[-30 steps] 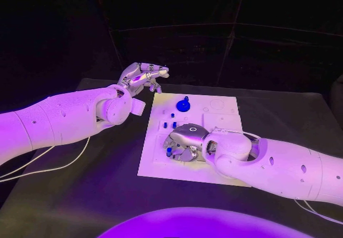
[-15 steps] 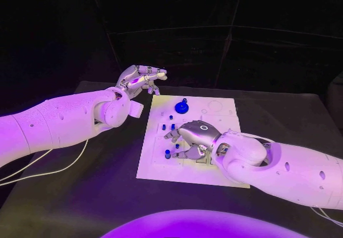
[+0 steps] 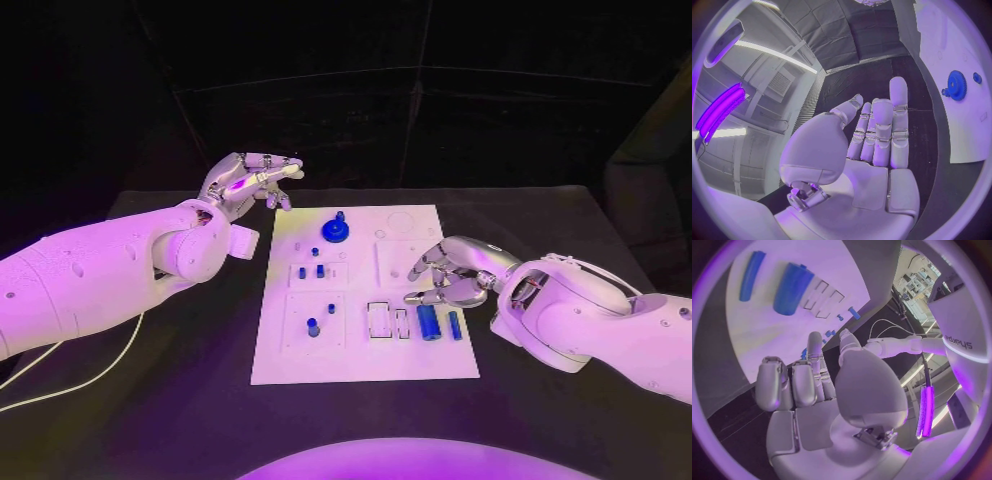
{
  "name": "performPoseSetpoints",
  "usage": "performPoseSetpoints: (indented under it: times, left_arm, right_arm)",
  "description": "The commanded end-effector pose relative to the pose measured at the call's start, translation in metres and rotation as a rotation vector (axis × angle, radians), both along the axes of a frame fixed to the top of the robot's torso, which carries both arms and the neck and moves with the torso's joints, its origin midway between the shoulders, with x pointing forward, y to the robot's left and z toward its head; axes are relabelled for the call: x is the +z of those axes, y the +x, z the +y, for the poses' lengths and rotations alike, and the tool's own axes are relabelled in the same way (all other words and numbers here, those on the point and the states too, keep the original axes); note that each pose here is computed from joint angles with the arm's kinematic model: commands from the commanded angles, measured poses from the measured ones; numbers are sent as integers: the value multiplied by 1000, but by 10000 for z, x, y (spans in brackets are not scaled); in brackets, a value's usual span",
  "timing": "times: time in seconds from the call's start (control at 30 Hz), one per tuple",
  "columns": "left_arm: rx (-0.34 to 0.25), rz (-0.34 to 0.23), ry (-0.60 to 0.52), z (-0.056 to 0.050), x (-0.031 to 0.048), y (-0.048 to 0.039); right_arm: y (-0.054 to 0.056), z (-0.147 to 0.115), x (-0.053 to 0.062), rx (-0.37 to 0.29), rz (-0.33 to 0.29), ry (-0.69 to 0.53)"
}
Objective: Assemble the parts on the task board
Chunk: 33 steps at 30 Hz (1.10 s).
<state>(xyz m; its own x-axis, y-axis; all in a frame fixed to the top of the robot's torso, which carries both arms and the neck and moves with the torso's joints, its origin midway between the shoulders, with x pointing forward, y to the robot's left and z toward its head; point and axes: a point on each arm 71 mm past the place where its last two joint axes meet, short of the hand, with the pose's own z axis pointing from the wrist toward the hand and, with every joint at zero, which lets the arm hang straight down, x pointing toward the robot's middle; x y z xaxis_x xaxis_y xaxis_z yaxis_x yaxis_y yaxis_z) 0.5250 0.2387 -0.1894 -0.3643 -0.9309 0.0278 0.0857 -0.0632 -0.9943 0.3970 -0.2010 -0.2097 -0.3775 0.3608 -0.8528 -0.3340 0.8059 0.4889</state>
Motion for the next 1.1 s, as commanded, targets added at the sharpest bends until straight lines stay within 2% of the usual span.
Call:
performPoseSetpoints:
  times: [0.03,0.2,0.37,1.1]
  left_arm:
    - [-15,0,-9,-29,7,-2]
    - [-22,3,-7,-49,-10,-9]
    - [-20,5,-5,-37,-16,-15]
    - [-18,9,-3,0,-19,-26]
  right_arm:
    - [-9,-139,-43,-129,107,6]
    - [-24,-293,-78,-177,123,-98]
    - [-48,-343,-130,-191,126,-203]
    - [-81,-99,-323,-107,129,-328]
